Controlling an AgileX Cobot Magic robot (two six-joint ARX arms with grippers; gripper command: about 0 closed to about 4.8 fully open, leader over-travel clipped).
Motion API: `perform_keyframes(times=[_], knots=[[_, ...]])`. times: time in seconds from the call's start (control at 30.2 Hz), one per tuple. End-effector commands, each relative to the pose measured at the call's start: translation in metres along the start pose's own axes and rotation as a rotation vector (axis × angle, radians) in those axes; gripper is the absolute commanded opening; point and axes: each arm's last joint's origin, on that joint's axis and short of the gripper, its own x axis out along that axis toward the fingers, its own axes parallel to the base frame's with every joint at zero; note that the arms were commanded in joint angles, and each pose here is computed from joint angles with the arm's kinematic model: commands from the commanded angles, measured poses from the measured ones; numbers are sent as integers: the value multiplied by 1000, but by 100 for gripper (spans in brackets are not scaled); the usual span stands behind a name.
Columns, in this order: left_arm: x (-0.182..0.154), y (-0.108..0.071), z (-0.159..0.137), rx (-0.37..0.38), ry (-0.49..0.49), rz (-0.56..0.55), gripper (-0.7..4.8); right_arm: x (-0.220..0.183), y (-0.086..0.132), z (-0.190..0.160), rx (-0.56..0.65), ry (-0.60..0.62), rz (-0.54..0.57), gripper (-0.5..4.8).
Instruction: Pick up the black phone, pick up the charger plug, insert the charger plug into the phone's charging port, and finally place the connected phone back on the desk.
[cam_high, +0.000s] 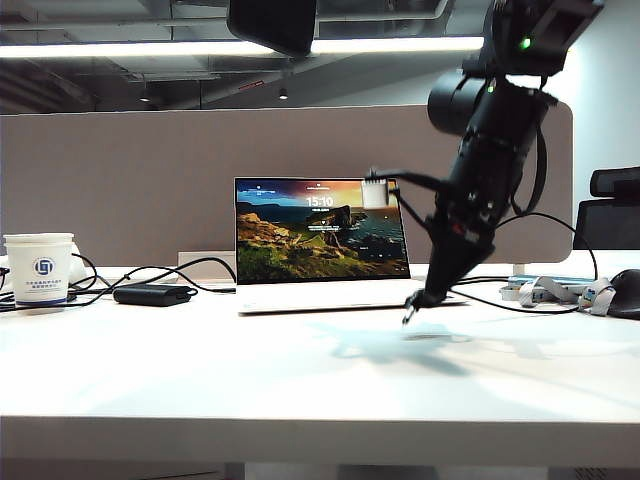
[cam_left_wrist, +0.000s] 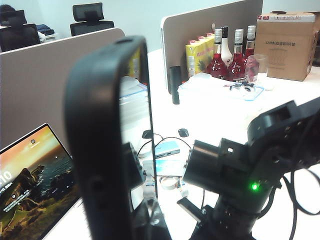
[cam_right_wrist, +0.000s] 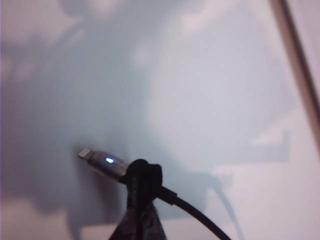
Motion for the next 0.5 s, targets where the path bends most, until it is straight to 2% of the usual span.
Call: perform_keyframes(times=[0.03,0.17,0.33,0.4,0.5], knots=[[-2,-1,8,24,-47,1,-6,8,0,0,-30,0,20,-7],[-2,-1,8,5,-47,0,-6,22,0,-5,-19,23,42,3],[-2,-1,8,3,-47,0,-6,22,0,-5,8,24,45,186],[-2,-1,8,3,-46,0,-6,20,0,-4,21,24,44,209],[-2,-1,8,2,-46,0,-6,13,2,-3,23,24,50,213]])
